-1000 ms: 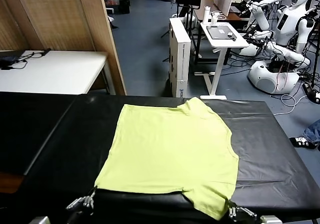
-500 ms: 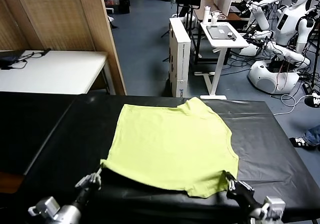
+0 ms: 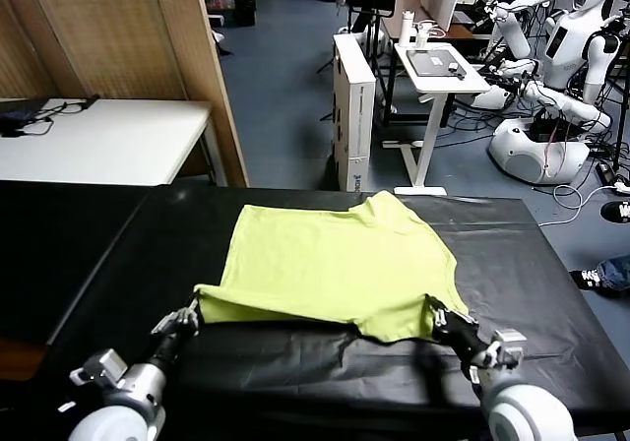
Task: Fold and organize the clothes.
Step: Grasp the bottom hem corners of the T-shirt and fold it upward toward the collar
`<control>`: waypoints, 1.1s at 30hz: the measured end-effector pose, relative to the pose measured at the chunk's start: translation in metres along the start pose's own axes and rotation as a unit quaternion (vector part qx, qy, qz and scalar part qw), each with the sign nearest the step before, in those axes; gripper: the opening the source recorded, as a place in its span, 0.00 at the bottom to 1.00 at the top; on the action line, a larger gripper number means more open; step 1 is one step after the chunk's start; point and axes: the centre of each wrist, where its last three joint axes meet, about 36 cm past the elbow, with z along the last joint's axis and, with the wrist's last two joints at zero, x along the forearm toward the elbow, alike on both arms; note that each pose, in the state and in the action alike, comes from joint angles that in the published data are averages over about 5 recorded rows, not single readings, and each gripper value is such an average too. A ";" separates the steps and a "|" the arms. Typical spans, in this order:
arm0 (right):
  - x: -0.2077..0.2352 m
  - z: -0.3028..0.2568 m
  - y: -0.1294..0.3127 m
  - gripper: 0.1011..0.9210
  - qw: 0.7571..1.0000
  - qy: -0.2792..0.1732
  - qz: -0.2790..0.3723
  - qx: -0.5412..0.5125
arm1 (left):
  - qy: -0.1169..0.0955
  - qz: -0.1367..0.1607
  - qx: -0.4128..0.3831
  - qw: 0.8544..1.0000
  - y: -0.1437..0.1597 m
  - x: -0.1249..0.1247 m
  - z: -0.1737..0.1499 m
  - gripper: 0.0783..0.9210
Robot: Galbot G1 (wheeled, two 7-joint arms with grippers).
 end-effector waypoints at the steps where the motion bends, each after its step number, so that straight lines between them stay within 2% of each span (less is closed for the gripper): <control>1: -0.003 -0.001 -0.001 0.05 1.000 -0.001 0.001 0.001 | 0.000 -0.001 0.000 1.000 0.001 -0.002 0.000 0.08; 15: -0.036 -0.004 -0.012 0.05 1.000 0.007 0.013 0.008 | 0.008 -0.001 -0.015 1.000 0.005 -0.017 0.001 0.08; 30: -0.041 -0.006 -0.024 0.05 1.000 0.019 0.020 0.007 | 0.020 0.003 -0.027 0.999 0.007 -0.035 0.001 0.08; 33: -0.036 -0.008 -0.025 0.15 1.000 0.026 0.012 0.005 | 0.024 0.004 -0.030 0.999 0.007 -0.034 0.001 0.13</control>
